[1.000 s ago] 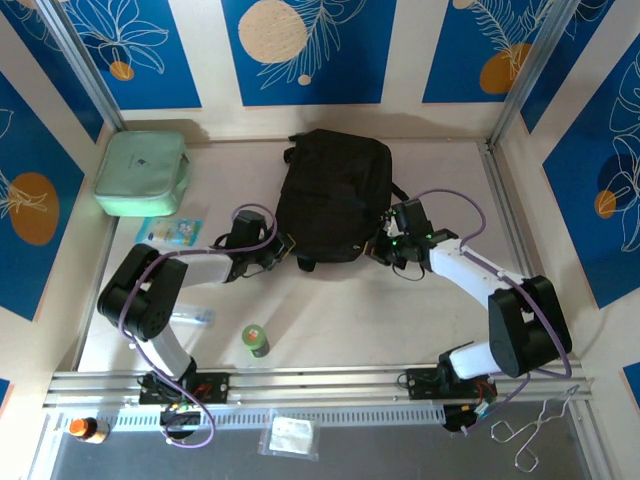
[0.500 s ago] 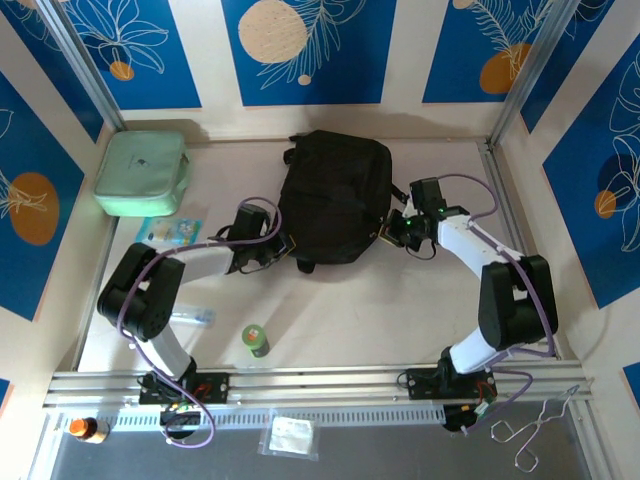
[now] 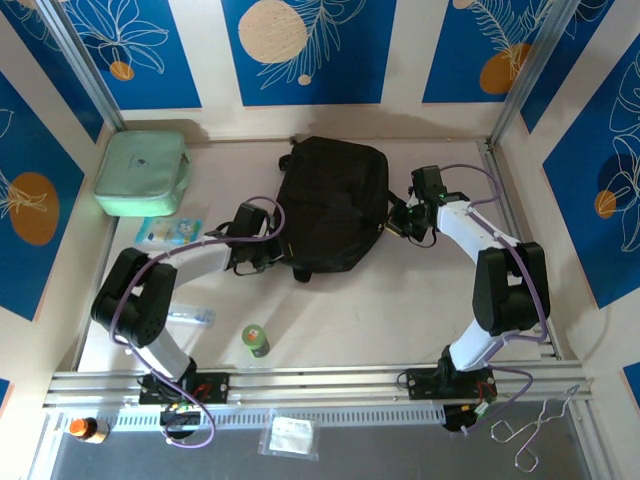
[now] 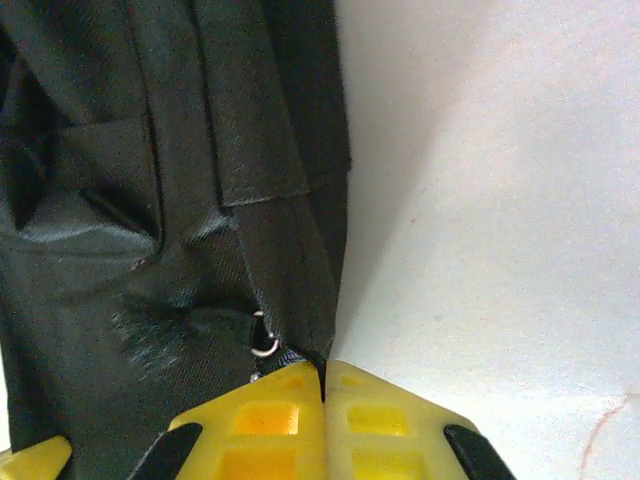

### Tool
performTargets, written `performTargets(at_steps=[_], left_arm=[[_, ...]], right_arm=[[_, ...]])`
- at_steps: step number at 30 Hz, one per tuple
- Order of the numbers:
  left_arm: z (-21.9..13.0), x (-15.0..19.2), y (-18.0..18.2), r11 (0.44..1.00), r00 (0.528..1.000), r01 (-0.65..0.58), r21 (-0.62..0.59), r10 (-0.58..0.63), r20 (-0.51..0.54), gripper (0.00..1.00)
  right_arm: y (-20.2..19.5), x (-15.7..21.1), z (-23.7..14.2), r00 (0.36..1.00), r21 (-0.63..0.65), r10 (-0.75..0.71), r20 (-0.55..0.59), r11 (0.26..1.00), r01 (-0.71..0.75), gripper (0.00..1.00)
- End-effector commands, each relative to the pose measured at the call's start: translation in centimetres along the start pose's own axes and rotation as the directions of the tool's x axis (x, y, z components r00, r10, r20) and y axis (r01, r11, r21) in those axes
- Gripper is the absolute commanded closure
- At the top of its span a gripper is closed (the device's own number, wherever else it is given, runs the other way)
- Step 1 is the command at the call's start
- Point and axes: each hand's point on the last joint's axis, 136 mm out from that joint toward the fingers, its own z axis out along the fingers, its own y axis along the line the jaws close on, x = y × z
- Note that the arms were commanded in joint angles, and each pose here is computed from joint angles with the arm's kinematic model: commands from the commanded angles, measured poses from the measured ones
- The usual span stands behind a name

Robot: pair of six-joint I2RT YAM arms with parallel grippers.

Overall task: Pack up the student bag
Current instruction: Zip the student bag at the top-center of the table, then move the student bag to the center of the table.

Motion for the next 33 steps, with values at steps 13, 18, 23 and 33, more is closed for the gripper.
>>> performTargets(at_steps=[13, 18, 23, 33], left_arm=[[-7.8, -0.3, -0.4, 0.923, 0.947, -0.297, -0.244, 0.318, 0.047, 0.44], [-7.7, -2.5, -4.7, 0.930, 0.926, -0.345, -0.122, 0.359, 0.118, 0.38], [-3.9, -3.5, -7.4, 0.950, 0.948, -0.311, 0.008, 0.309, 0.080, 0.43], [1.9, -6.9, -6.3, 0.943, 0.947, -0.315, -0.106, 0.319, 0.026, 0.57]], right_arm=[[1.5, -0.4, -5.0, 0.990, -0.012, -0.023, 0.142, 1.000, 0.025, 0.58], [4.5, 1.8, -5.8, 0.993, -0.139, -0.044, 0.112, 0.988, 0.060, 0.44], [7.8, 4.4, -3.6, 0.997, -0.217, -0.075, 0.029, 0.973, 0.079, 0.43], [11.0, 4.1, 3.0, 0.988, -0.149, -0.140, -0.066, 0.980, 0.129, 0.45]])
